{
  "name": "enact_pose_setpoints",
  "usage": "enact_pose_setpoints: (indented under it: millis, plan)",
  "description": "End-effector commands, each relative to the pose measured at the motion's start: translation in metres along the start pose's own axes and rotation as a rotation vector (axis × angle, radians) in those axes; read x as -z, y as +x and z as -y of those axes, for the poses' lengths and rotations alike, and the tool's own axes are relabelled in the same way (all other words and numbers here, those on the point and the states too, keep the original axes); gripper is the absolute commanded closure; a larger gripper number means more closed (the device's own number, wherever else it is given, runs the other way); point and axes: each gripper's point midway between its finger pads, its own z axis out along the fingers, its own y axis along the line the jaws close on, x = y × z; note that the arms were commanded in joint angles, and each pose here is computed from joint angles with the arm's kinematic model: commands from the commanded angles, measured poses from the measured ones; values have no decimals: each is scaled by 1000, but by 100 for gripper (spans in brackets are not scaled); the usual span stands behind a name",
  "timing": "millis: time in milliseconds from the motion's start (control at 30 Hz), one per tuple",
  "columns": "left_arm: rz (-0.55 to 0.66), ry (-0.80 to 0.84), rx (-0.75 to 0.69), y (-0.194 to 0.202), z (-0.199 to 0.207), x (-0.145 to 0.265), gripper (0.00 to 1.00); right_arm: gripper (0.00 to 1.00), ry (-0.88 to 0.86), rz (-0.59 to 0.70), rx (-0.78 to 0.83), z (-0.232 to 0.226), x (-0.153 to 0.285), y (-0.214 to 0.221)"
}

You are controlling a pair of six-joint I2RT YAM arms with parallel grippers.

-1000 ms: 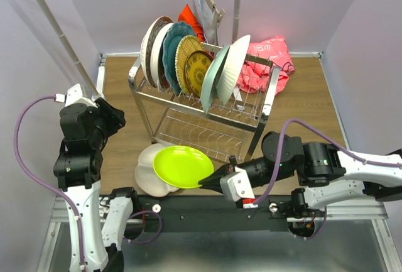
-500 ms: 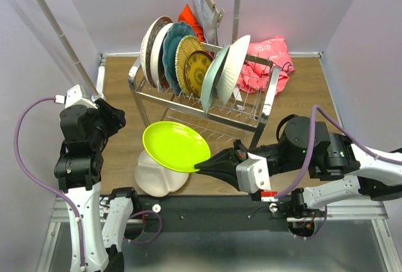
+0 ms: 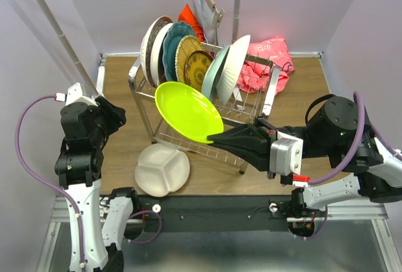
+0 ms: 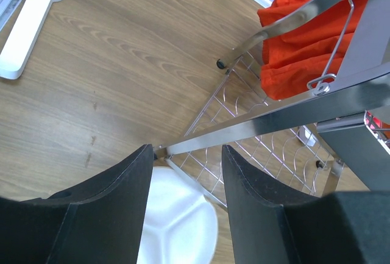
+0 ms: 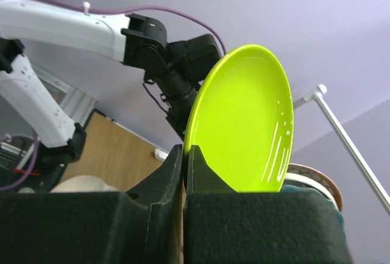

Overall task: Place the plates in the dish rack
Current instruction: Insert the plate into the dish rack

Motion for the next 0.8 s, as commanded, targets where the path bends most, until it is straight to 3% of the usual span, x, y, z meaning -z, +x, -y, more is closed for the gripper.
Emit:
enact_pose_setpoints:
  millis: [0, 567, 767]
  plan:
    - [11, 42, 13, -4, 9, -1, 42, 99, 100, -8, 66, 30, 15, -5]
    - [-14, 43, -2, -1, 8, -13, 42, 100, 475, -100, 51, 129, 71, 14]
    - [-13, 54, 2, 1, 10, -13, 42, 99, 749, -136, -110, 171, 112, 33]
